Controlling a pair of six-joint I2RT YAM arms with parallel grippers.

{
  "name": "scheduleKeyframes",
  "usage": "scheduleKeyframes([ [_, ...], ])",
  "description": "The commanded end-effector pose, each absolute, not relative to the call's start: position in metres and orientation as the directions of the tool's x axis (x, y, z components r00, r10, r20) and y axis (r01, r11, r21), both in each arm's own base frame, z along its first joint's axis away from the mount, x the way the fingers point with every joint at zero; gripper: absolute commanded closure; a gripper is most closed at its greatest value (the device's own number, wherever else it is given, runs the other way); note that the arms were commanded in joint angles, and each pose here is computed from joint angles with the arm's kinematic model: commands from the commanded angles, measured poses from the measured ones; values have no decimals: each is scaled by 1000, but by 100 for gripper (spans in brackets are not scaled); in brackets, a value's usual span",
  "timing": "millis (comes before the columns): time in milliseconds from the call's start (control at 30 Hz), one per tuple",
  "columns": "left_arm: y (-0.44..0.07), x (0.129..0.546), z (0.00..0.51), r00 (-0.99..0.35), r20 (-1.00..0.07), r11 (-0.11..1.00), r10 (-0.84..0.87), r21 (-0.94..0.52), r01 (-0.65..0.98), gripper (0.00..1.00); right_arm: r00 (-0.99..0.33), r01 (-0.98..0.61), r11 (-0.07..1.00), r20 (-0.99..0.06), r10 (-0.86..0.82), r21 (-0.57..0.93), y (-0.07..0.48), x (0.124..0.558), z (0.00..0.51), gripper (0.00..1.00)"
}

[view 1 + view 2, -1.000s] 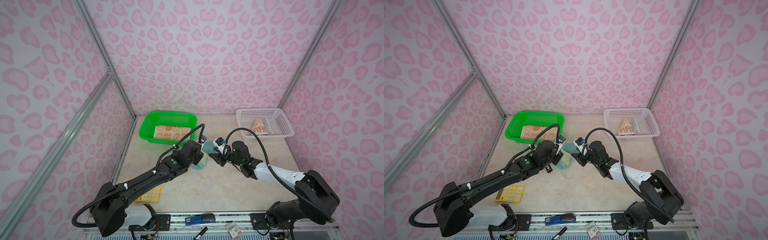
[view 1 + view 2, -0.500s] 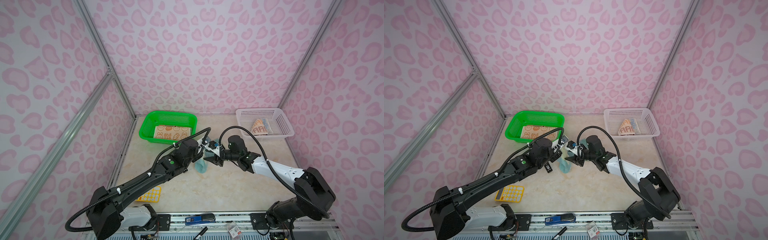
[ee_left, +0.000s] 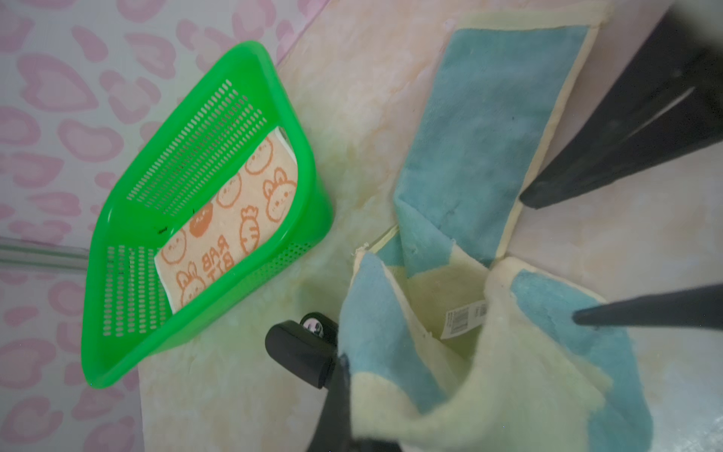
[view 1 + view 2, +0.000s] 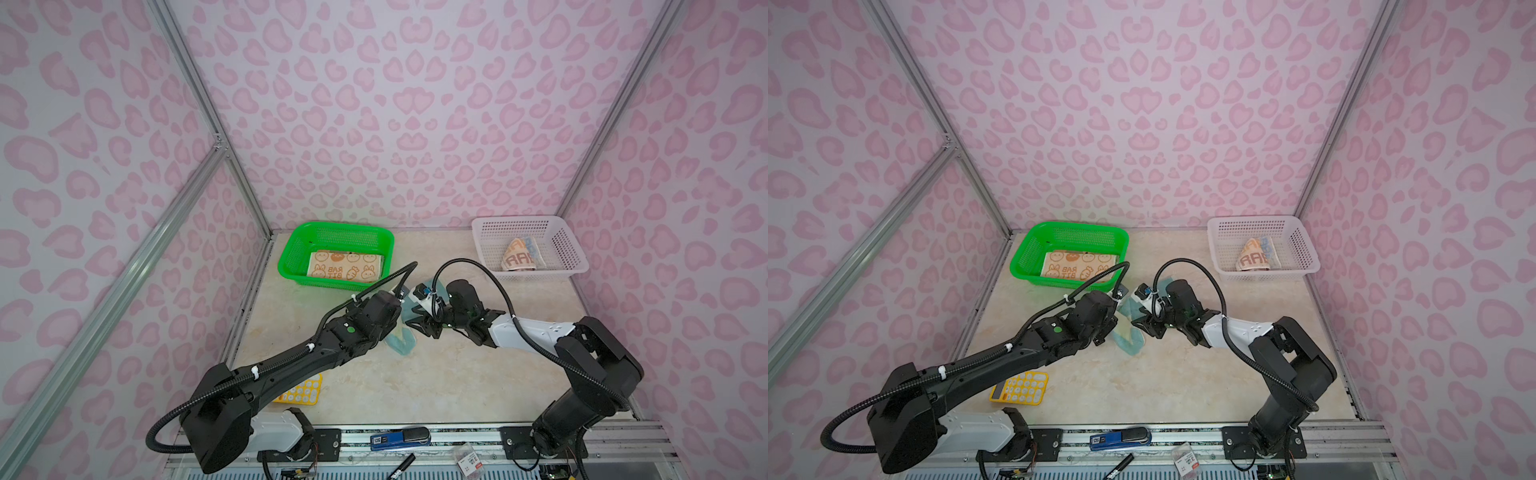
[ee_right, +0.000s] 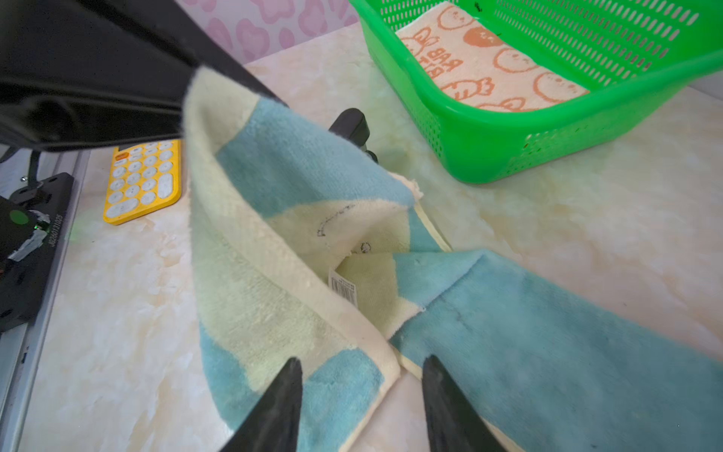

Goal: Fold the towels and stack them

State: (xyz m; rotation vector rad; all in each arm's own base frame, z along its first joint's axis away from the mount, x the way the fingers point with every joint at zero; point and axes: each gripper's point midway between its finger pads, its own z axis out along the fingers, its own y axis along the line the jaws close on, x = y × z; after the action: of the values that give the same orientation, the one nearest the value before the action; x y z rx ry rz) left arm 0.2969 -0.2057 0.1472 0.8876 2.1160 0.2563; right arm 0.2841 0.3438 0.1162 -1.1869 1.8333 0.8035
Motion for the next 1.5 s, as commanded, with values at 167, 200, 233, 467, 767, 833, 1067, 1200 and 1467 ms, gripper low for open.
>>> scheduleKeyframes([
  [167, -162, 273, 100, -664, -532, 847, 525, 401, 348, 97, -333, -886, 457, -795, -507, 79, 337, 300, 94, 51],
  [200, -157, 272, 97, -673, -520, 843, 526, 420, 335, 97, -342, -886, 454, -786, -514, 88, 338, 300, 91, 51],
  [233, -152, 273, 97, -685, -507, 840, 523, 444, 312, 97, -354, -885, 456, -778, -520, 98, 339, 301, 88, 51],
  [467, -137, 274, 93, -751, -448, 835, 486, 490, 249, 97, -451, -858, 482, -710, -542, 177, 344, 303, 63, 52],
  [767, -126, 278, 85, -806, -389, 832, 446, 512, 213, 97, -553, -808, 529, -642, -531, 258, 348, 303, 34, 54],
  [833, -125, 278, 83, -811, -383, 833, 442, 512, 212, 97, -567, -803, 531, -624, -537, 273, 350, 299, 28, 55],
  [1067, -124, 279, 80, -818, -376, 837, 436, 504, 215, 97, -597, -791, 522, -590, -543, 320, 355, 284, 18, 59],
  [1200, -125, 279, 78, -821, -367, 835, 438, 505, 220, 97, -611, -780, 533, -579, -539, 328, 353, 278, 17, 61],
  [1467, -124, 279, 75, -828, -345, 827, 441, 515, 226, 97, -636, -750, 579, -586, -501, 319, 344, 278, 33, 58],
])
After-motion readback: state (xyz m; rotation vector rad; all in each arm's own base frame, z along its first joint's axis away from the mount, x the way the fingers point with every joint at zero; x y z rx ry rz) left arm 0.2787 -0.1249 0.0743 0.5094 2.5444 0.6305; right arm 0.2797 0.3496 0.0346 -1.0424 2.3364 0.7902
